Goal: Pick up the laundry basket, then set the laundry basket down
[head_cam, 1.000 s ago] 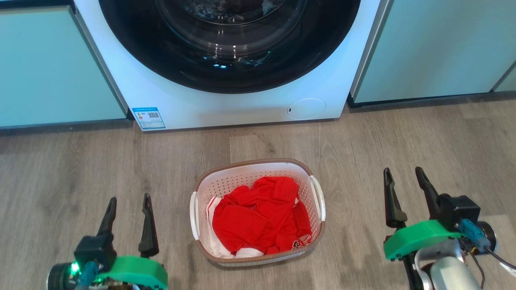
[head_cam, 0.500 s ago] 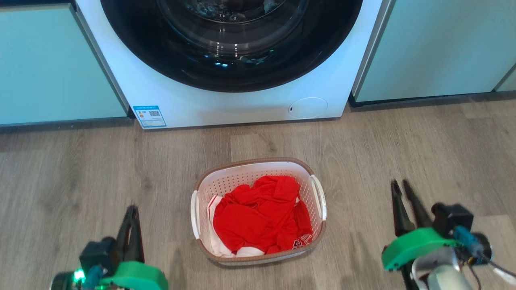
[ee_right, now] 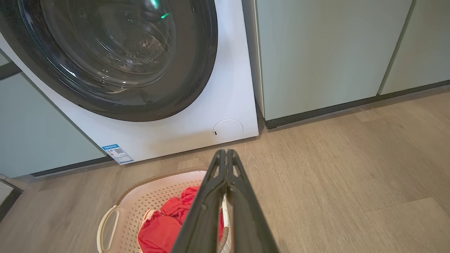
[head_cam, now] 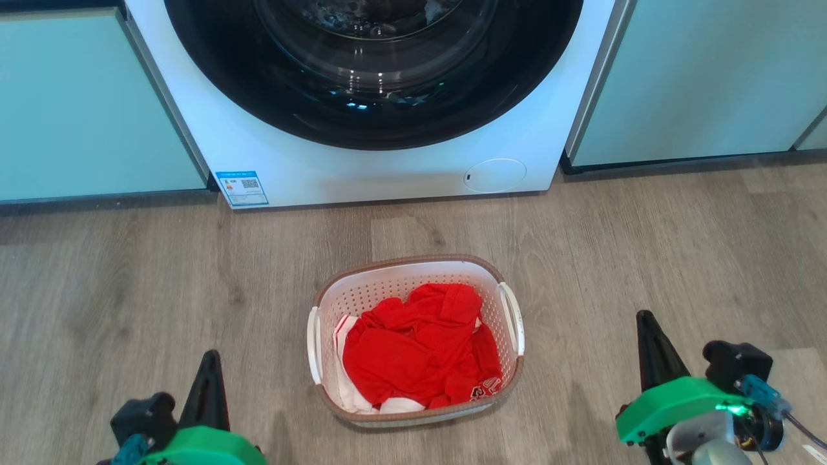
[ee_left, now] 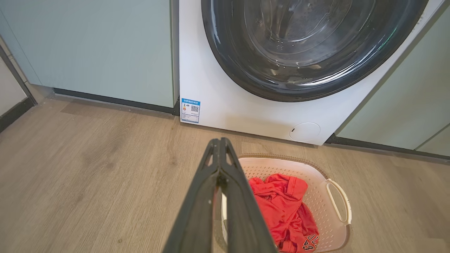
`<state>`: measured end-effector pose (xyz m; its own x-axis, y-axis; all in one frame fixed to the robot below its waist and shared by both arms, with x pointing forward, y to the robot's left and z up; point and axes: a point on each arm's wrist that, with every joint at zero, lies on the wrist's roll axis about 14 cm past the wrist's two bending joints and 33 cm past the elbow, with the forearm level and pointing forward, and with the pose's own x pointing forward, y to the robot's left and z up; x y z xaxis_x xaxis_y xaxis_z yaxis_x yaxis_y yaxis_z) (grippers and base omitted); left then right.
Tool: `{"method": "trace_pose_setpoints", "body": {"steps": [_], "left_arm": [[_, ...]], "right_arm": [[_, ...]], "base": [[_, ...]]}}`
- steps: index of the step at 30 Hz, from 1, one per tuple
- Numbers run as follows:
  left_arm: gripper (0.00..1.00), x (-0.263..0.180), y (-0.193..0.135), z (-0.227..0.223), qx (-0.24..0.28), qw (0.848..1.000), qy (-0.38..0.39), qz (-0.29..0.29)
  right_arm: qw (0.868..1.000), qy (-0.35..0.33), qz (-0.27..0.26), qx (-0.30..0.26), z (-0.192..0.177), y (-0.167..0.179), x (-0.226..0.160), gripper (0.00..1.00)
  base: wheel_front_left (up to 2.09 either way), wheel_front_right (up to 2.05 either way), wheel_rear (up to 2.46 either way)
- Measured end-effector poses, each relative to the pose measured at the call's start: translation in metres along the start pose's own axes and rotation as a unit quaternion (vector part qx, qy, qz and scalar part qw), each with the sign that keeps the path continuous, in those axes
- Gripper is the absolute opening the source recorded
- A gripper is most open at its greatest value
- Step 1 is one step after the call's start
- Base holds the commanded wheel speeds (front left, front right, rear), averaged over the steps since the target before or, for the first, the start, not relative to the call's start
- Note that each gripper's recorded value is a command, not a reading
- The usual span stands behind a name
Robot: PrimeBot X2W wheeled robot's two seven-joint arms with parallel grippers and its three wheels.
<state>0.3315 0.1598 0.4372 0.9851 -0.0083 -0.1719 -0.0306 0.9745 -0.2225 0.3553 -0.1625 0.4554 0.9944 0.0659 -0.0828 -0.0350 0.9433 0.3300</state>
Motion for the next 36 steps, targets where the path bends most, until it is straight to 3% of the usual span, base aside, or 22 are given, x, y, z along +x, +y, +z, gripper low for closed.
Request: {"method": "trace_pose_setpoints", "body": {"steps": [19,36], "left_arm": [[0.0,0.006,0.004,0.002,-0.108,0.994,0.011,0.011],[0.0,0.01,0.01,0.003,-0.21,0.977,0.018,0.021]], "right_arm": [[0.995,0.002,-0.026,0.101,0.002,-0.01,0.0,0.0],[0.98,0.001,-0.042,0.195,0.004,-0.016,0.001,0.0]], "base": [[0.0,0.0,0.0],[0.0,0.0,0.0]]}}
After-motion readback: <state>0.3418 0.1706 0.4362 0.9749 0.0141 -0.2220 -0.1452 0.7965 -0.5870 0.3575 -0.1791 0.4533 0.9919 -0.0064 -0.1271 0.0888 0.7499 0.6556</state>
